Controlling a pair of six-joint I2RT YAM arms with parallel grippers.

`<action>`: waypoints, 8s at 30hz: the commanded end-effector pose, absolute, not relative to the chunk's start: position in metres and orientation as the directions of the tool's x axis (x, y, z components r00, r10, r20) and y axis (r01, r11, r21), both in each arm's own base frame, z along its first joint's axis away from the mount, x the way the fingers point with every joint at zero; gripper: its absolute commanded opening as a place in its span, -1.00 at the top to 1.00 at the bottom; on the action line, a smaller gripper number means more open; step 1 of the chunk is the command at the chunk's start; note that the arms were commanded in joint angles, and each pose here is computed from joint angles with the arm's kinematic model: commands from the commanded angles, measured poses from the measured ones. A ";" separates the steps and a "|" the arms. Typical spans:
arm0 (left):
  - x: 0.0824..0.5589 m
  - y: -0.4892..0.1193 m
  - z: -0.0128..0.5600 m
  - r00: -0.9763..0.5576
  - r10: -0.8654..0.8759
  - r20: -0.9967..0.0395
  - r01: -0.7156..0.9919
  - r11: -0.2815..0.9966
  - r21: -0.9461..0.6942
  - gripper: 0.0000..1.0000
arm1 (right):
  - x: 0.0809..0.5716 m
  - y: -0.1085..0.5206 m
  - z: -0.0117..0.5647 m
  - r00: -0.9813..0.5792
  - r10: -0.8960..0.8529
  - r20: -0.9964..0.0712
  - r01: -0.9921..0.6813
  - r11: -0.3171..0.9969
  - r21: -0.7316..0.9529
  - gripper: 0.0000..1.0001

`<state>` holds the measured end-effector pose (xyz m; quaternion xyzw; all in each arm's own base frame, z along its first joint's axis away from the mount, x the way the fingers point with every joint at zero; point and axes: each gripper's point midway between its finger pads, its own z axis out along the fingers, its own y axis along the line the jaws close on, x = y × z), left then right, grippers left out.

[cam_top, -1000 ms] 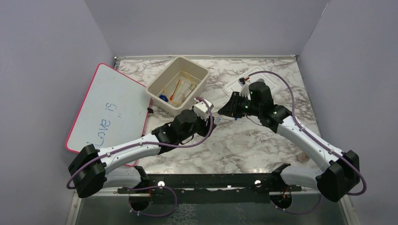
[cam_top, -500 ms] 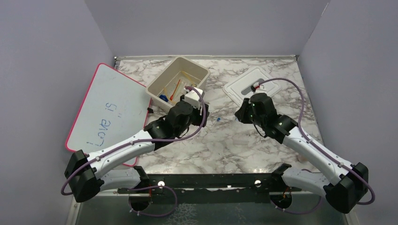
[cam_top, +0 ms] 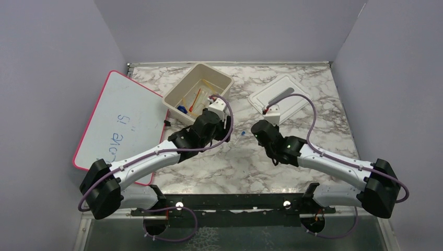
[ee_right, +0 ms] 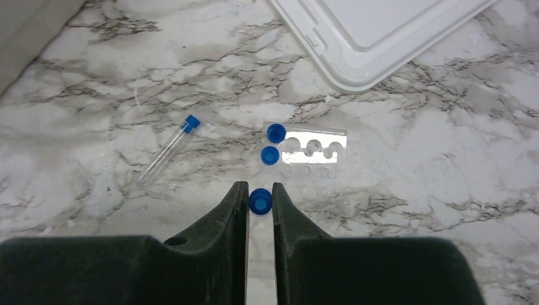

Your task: Organize the chemistry lab equipment

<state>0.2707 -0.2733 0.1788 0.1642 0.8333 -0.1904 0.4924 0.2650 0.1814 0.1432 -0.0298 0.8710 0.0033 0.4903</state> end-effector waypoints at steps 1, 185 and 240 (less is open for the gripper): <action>0.275 -0.273 0.181 -0.472 0.047 -0.880 0.454 0.869 -0.197 -0.37 | 0.274 0.164 0.142 -0.451 -0.008 -0.892 0.079 0.996 -0.049 0.81; 0.279 -0.301 0.161 -0.534 0.067 -0.843 0.538 0.795 -0.278 -0.32 | 0.277 0.094 0.185 -0.510 0.171 -0.843 0.074 0.985 0.155 0.77; 0.288 -0.287 0.144 -0.572 0.053 -0.818 0.490 0.822 -0.289 -0.32 | 0.250 0.168 0.112 -0.303 0.012 -0.953 0.058 0.998 -0.006 0.76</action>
